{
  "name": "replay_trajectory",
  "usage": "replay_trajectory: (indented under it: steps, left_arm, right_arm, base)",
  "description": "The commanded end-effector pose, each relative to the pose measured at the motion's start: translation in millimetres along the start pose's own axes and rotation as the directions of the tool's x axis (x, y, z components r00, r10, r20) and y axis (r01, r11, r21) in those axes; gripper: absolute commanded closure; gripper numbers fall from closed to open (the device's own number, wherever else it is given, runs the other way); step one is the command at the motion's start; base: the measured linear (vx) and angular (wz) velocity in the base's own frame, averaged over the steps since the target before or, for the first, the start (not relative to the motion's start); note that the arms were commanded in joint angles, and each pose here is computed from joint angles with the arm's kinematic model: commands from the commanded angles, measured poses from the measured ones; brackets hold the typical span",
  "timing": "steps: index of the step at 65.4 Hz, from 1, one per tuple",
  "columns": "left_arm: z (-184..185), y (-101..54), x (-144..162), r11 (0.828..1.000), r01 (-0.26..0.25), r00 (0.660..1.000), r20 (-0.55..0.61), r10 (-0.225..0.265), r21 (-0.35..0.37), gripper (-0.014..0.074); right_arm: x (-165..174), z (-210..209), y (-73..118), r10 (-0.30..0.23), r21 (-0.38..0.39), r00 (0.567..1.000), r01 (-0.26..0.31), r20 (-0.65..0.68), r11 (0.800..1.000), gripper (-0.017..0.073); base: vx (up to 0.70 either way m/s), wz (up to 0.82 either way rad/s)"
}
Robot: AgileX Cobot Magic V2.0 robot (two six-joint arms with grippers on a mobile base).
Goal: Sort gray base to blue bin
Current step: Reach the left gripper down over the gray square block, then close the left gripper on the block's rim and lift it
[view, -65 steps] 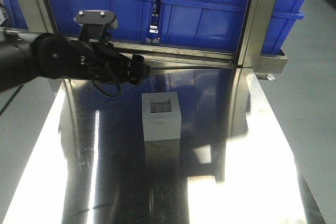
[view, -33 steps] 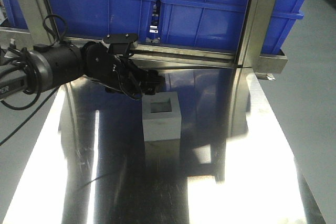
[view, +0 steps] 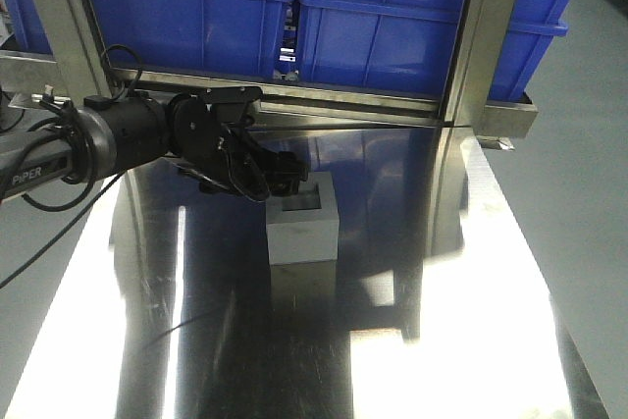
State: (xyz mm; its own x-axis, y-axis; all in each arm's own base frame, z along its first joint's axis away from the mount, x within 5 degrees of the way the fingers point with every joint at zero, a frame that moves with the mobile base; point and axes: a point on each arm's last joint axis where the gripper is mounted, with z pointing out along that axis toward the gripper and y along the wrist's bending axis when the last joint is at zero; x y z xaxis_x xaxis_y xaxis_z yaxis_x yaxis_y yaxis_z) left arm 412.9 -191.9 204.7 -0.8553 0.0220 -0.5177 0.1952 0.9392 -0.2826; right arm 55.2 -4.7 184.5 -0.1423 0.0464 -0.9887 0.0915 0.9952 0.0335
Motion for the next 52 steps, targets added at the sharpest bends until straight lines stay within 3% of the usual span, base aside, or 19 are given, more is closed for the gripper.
replay_trajectory:
  steps: [1,23,29,35,52]
  left_arm:
    - [-24,-12.0,-17,0.999,0.014,0.995,0.095,-0.018,0.045,0.0003]
    - [-9,-8.3,-12,0.999,0.019,0.998,0.064,-0.021,0.034,0.0005]
    - [-9,-8.2,-12,0.999,0.018,0.998,0.063,-0.021,0.033,0.004]
    - [-9,-8.1,-11,0.999,0.019,0.998,0.054,-0.02,0.032,0.0135]
    - [-8,-7.8,-9,0.999,0.019,0.999,0.034,-0.02,0.029,0.0557]
  right_arm:
    - [-6,0,0.0,-0.008,0.0,0.997,0.008,0.075,1.0,0.0564]
    - [-6,0,0.0,-0.008,0.0,0.997,0.008,0.075,1.0,0.0564]
    - [-6,0,0.0,-0.008,0.0,0.997,0.008,0.075,1.0,0.0564]
    - [-6,0,0.0,-0.008,0.0,0.997,0.008,0.075,1.0,0.0564]
    - [-6,0,0.0,-0.008,0.0,0.997,0.008,0.075,1.0,0.0564]
  base:
    - [0.0,0.0]
    - [0.0,0.0]
    - [0.0,0.0]
    - [0.0,0.0]
    - [0.0,0.0]
